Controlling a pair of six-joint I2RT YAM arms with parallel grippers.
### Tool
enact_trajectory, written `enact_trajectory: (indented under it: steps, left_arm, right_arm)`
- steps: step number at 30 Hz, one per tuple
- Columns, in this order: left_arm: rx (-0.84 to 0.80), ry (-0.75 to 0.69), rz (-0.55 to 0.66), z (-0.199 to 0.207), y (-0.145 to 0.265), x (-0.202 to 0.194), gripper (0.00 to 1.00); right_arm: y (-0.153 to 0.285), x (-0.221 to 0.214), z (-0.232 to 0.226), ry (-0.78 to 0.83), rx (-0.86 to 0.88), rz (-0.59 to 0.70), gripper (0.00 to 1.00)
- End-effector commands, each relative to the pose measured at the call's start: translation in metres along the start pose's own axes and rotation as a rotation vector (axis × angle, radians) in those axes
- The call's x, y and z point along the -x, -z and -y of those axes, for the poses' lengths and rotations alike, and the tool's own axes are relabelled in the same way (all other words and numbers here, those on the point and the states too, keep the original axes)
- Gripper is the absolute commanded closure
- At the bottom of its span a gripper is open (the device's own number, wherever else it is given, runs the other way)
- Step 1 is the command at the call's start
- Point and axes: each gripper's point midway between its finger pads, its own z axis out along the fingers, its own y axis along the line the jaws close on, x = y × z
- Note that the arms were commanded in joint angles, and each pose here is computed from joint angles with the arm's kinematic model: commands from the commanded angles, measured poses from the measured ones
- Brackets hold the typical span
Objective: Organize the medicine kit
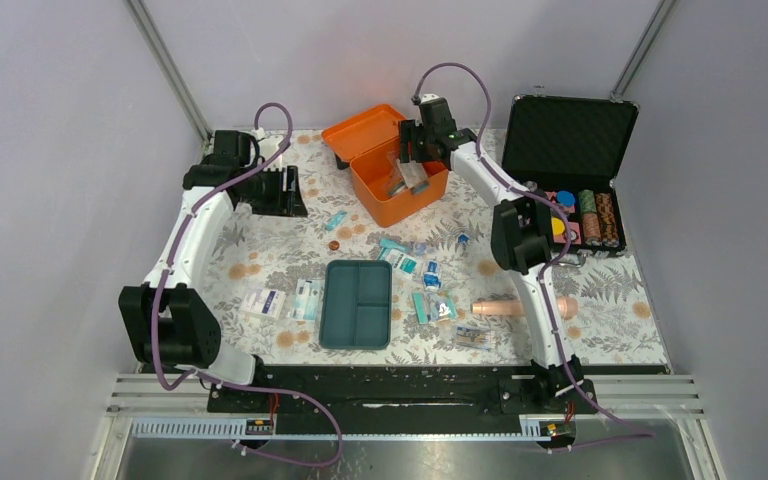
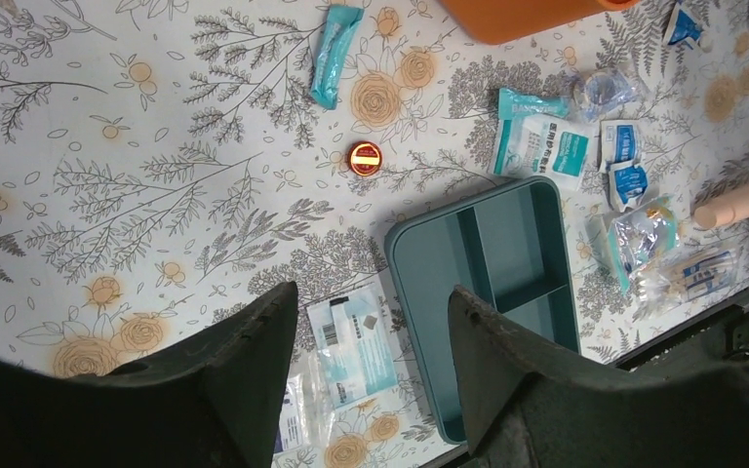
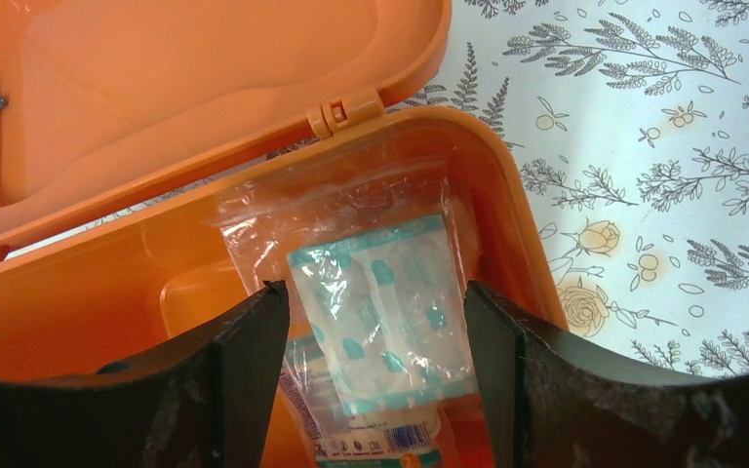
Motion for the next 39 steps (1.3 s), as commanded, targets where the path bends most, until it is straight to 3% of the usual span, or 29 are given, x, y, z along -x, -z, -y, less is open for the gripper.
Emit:
enact_trajectory:
  steps: [1, 7, 13, 20, 25, 31, 39]
  left_arm:
    - [0.04, -0.036, 0.021, -0.007, 0.008, 0.009, 0.42]
    - [0.044, -0.044, 0.018, -0.008, 0.008, 0.008, 0.42]
    - [0.06, -0.032, -0.005, -0.014, 0.003, 0.001, 0.4]
    - [0.148, 0.104, -0.255, -0.046, -0.018, -0.053, 0.35]
    - [0.189, 0.199, -0.368, -0.068, -0.017, -0.096, 0.34]
    - [0.346, 0.143, -0.471, -0.1, 0.0, -0.121, 0.32]
    - [0.492, 0.428, -0.549, -0.139, 0.031, -0.163, 0.32]
  right_arm:
    - [-0.001, 0.03, -0.013, 0.032, 0.036, 0.095, 0.27]
    - [0.006, 0.044, -0.022, 0.05, 0.039, 0.137, 0.29]
    - [0.048, 0.069, -0.046, 0.038, 0.13, 0.17, 0.31]
    - [0.121, 0.084, -0.075, 0.105, 0.278, 0.185, 0.27]
    - [0.159, 0.049, -0.069, 0.189, 0.296, 0.117, 0.21]
    - [0.206, -0.004, -0.055, 0.237, 0.294, 0.048, 0.19]
    - [0.238, -0.053, -0.044, 0.248, 0.301, -0.01, 0.18]
